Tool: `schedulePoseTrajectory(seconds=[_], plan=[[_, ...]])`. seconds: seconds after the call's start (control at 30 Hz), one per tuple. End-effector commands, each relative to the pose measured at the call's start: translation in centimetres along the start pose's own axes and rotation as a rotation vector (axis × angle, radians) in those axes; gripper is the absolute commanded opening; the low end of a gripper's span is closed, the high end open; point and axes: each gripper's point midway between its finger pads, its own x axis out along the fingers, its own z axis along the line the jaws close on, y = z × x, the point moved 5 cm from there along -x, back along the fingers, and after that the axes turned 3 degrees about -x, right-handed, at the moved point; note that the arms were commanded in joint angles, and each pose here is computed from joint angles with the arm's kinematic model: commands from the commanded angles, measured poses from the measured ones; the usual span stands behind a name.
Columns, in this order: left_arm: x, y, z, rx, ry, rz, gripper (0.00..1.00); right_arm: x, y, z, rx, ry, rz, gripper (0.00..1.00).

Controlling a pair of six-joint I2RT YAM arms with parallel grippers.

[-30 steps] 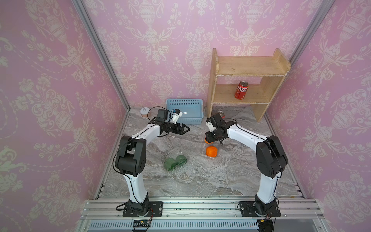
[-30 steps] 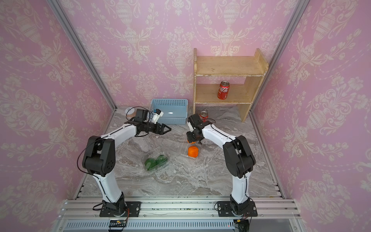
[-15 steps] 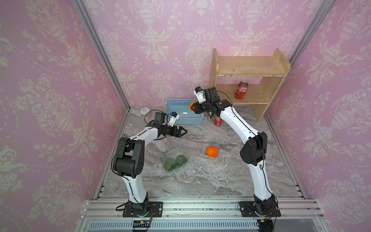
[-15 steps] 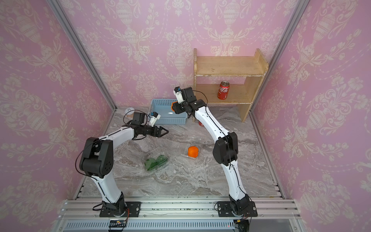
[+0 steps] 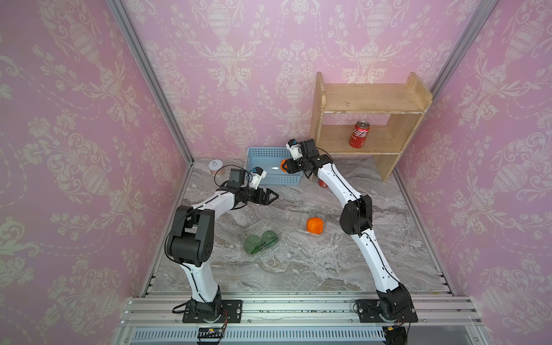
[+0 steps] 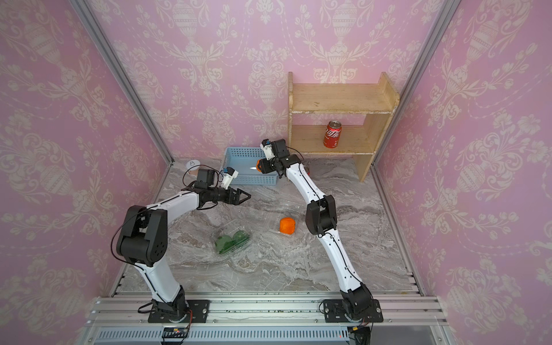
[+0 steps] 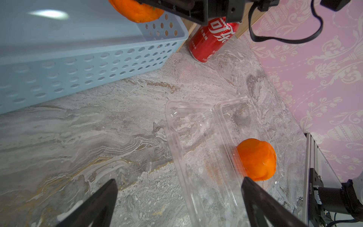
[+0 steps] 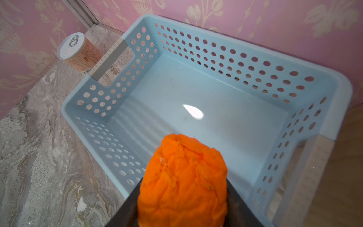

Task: Take oranges out of containers
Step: Place the orange in the basket.

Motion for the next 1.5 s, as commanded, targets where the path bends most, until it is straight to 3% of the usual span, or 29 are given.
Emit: schedulePoseTrajectory(seconds=[0.0, 0.97, 1.47], plan=[[-0.2, -0.4, -0.6, -0.01, 0.037, -0.014, 0.99, -0.2, -1.2, 0.6, -0.007, -0.024, -0.051, 0.53], [-1.1, -0.9, -1.3, 0.014, 0.03, -0.029, 0.99, 1.4, 4.3, 1.4, -0.017, -0.031, 0.155, 0.52], [-2.3, -1.3, -2.2, 0.054, 0.011, -0.045, 0.99, -2.8, 5.9, 3.8, -0.075, -0.044, 0.189, 0.5]])
